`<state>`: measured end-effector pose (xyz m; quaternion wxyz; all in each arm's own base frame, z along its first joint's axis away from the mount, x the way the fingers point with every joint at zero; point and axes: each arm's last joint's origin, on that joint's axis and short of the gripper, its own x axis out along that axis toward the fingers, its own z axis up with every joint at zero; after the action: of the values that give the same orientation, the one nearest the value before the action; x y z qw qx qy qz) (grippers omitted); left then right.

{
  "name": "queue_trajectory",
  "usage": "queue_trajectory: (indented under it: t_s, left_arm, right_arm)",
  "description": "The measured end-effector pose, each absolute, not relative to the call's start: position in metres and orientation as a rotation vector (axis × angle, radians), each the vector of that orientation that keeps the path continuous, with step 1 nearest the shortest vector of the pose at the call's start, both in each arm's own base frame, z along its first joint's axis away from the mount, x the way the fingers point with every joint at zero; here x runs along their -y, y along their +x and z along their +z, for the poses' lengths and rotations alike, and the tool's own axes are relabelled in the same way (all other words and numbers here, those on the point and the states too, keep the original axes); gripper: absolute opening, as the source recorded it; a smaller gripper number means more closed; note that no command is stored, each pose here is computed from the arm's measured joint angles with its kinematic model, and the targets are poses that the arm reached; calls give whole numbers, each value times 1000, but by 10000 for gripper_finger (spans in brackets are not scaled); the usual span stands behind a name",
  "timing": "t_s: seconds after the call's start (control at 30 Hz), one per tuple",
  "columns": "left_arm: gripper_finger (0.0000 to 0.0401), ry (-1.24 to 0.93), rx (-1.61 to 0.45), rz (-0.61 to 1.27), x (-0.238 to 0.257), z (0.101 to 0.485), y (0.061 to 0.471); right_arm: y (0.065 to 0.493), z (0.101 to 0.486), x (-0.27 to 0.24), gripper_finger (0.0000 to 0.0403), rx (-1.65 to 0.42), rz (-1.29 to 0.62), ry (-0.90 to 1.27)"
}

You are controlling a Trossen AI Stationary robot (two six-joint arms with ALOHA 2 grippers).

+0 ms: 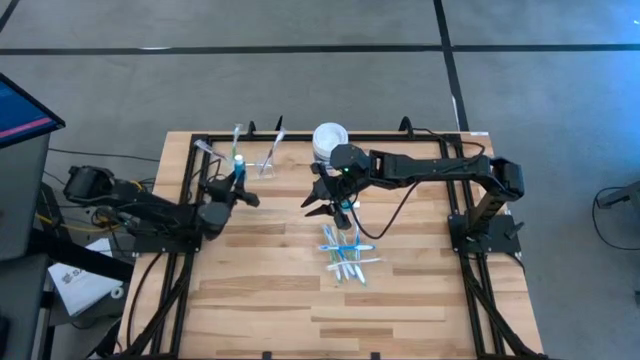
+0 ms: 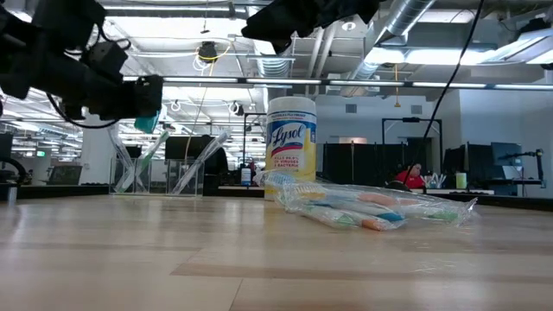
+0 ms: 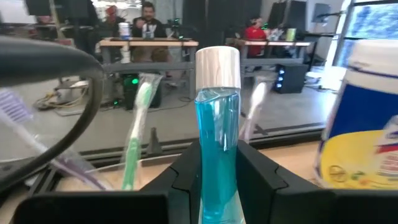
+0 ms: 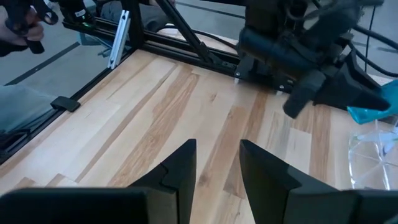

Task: Pick & Place toothbrushing station
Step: Put the mouthwash into the transparent organizer

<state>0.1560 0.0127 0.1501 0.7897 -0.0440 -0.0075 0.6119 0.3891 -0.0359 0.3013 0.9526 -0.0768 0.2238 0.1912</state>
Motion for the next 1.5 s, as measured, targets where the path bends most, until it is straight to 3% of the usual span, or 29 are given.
queue_trajectory:
  t_s: [0.67, 1.5]
  left_arm:
    - [68, -181, -66, 1394, -63, 132, 156]
    - [72, -226, -78, 1404, -83, 128, 153]
  right_arm:
    - [389, 301, 36, 113, -452, 390, -167]
    - [389, 301, 36, 113, -447, 394, -187]
